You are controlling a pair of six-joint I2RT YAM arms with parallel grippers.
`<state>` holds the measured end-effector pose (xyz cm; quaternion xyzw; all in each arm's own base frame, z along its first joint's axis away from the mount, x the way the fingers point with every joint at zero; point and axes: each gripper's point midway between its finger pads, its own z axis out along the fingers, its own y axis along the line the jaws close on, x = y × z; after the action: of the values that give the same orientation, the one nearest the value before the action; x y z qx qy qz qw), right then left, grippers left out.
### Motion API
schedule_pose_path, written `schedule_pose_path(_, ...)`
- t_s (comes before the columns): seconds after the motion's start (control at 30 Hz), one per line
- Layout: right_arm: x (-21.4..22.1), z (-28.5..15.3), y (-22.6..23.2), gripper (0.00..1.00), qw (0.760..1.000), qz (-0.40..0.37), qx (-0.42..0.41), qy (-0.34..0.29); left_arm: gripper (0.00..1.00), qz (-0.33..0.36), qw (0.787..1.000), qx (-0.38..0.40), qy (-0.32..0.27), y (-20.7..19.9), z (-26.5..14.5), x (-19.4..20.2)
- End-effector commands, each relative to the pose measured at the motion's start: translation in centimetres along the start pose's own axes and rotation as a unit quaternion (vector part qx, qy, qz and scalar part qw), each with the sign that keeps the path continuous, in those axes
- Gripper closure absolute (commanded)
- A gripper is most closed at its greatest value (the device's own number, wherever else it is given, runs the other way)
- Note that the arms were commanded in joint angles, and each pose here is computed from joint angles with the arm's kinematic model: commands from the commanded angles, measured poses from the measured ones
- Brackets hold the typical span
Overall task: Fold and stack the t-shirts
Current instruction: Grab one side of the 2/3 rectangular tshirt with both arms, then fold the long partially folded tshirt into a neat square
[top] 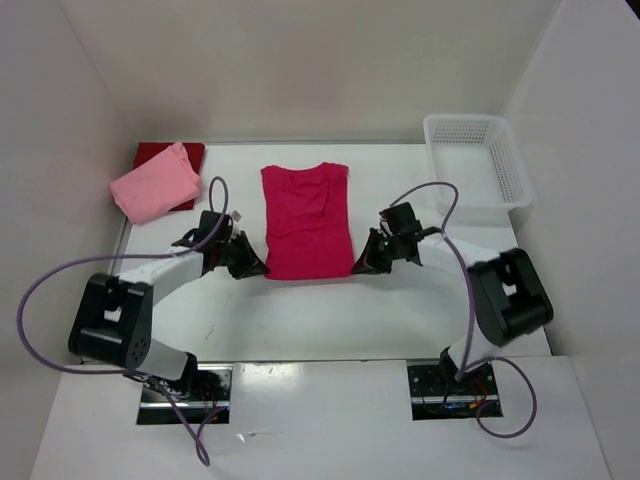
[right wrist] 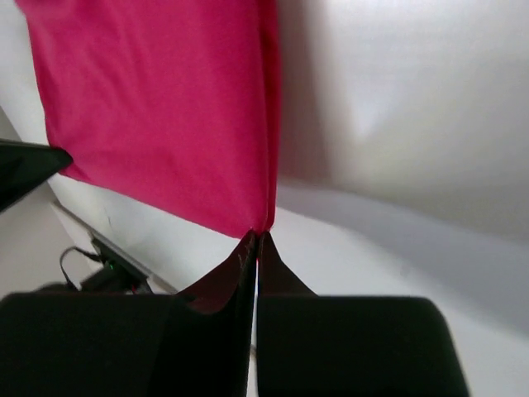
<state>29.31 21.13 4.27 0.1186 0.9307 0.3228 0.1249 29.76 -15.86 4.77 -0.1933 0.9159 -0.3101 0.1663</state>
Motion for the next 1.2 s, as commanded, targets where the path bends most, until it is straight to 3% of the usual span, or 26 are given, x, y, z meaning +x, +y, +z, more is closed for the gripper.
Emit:
schedule_pose_path(0.0, 5.4, -2.3, 0.4, 1.00, 0.999, -0.004, 0.017, 0.033, 1.00, 0.018, 0.999, 0.012, 0.028, -0.8, -2.9, 3.4)
schedule_pose_path(0.07, 8.0, -4.4, 2.1, 1.00, 0.999, 0.004, -0.008, 0.036, 1.00, 0.000, 0.999, 0.013, 0.048, -1.0, -4.3, 5.4)
schedule_pose_path(0.17, 9.6, -7.9, 4.6, 1.00, 0.999, -0.001, -0.043, 0.029, 1.00, -0.001, 0.998, 0.045, 0.034, -2.8, -7.8, 6.3)
schedule_pose_path(0.33, 2.8, -10.8, 8.0, 1.00, 0.995, -0.021, -0.085, -0.039, 1.00, 0.014, 0.995, 0.080, -0.050, -7.0, -10.6, 0.1)
schedule_pose_path(0.6, -11.9, -5.0, 8.6, 1.00, 0.992, -0.068, -0.030, -0.105, 1.00, 0.041, 0.990, 0.069, -0.117, -11.7, -4.7, -12.9)
schedule_pose_path(0.63, -13.2, -4.6, 8.0, 1.00, 0.992, -0.063, -0.025, -0.110, 1.00, 0.037, 0.993, 0.054, -0.101, -10.8, -2.4, -13.6)
schedule_pose_path(0.9, -19.2, -0.6, 3.1, 1.00, 0.992, -0.026, 0.029, -0.121, 0.96, 0.027, 0.993, 0.052, -0.106, -11.4, 3.8, -19.1)
schedule_pose_path(0.93, -19.5, -0.3, 2.8, 1.00, 0.992, -0.025, 0.034, -0.122, 0.94, 0.015, 0.994, 0.045, -0.097, -10.7, 5.1, -19.1)
schedule_pose_path(1.07, -21.0, 0.4, 2.3, 0.98, 0.991, -0.026, 0.042, -0.128, 0.67, 0.008, 0.992, 0.052, -0.111, -10.6, 5.8, -20.4)
schedule_pose_path(1.1, -21.5, -0.1, 2.9, 0.92, 0.990, -0.029, 0.038, -0.134, 0.49, 0.005, 0.992, 0.052, -0.116, -10.4, 5.2, -20.7)
schedule_pose_path(1.17, -21.6, -0.8, 3.7, 0.82, 0.990, -0.032, 0.030, -0.136, 0.36, 0.010, 0.987, 0.074, -0.143, -11.3, 3.4, -21.6)
